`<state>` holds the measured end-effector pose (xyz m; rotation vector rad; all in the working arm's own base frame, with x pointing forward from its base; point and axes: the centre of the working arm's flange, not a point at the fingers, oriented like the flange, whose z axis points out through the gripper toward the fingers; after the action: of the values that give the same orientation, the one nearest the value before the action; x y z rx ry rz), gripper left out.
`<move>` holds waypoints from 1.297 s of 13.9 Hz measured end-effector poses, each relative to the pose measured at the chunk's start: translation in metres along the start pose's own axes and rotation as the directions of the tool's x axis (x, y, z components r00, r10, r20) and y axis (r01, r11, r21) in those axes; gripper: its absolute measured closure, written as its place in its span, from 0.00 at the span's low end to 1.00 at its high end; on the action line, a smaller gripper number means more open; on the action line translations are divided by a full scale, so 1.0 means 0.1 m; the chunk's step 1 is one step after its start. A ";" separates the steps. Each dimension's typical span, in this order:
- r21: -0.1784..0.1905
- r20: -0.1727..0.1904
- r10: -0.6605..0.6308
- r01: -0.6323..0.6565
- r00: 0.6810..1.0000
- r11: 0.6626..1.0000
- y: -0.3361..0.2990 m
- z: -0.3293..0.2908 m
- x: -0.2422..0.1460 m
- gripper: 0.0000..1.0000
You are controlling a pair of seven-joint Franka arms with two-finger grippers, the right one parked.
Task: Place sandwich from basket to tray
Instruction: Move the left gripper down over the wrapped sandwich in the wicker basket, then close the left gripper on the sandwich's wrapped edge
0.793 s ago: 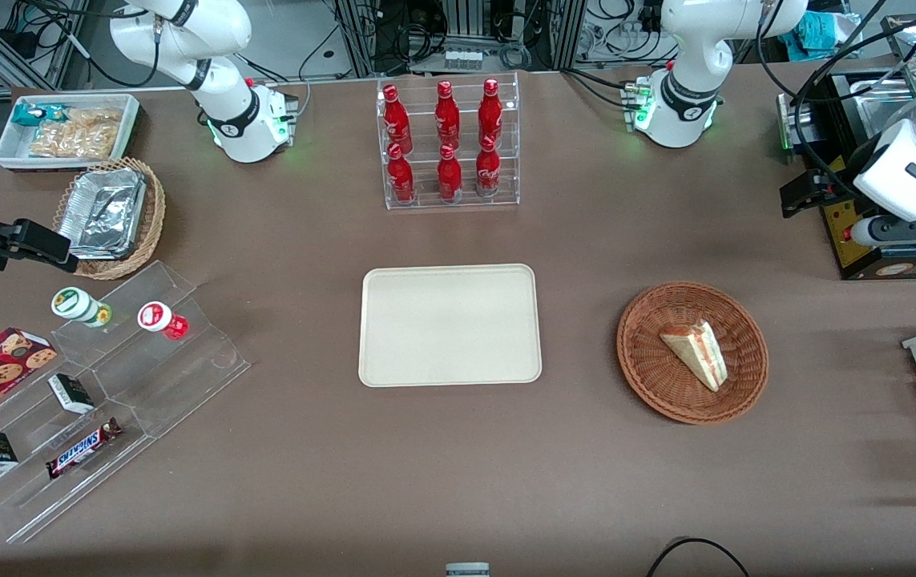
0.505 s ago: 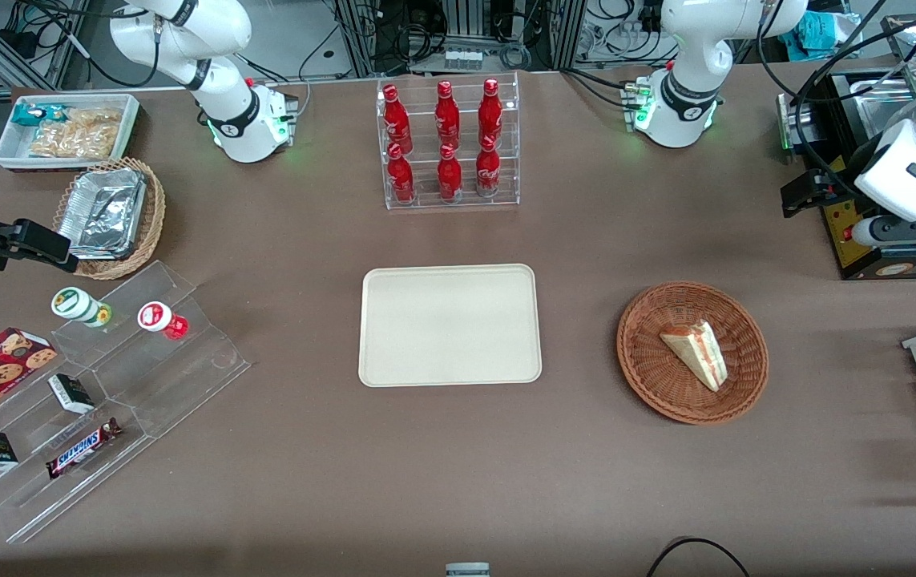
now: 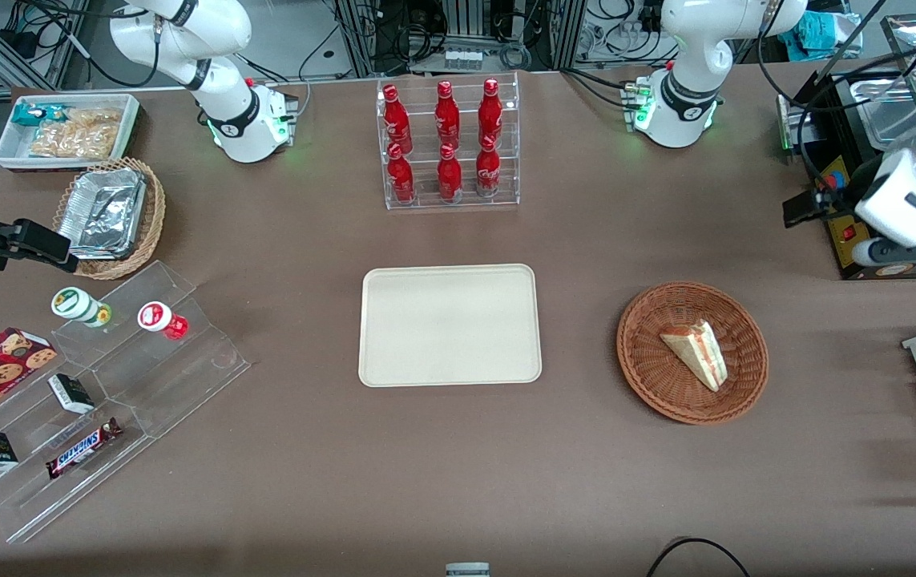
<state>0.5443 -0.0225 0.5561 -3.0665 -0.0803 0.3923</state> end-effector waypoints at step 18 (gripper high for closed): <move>-0.195 -0.158 -0.629 0.601 0.761 0.775 0.58 2.06 1.11 0.00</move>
<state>0.6018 -0.0653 0.3257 -2.9332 -1.1167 0.0072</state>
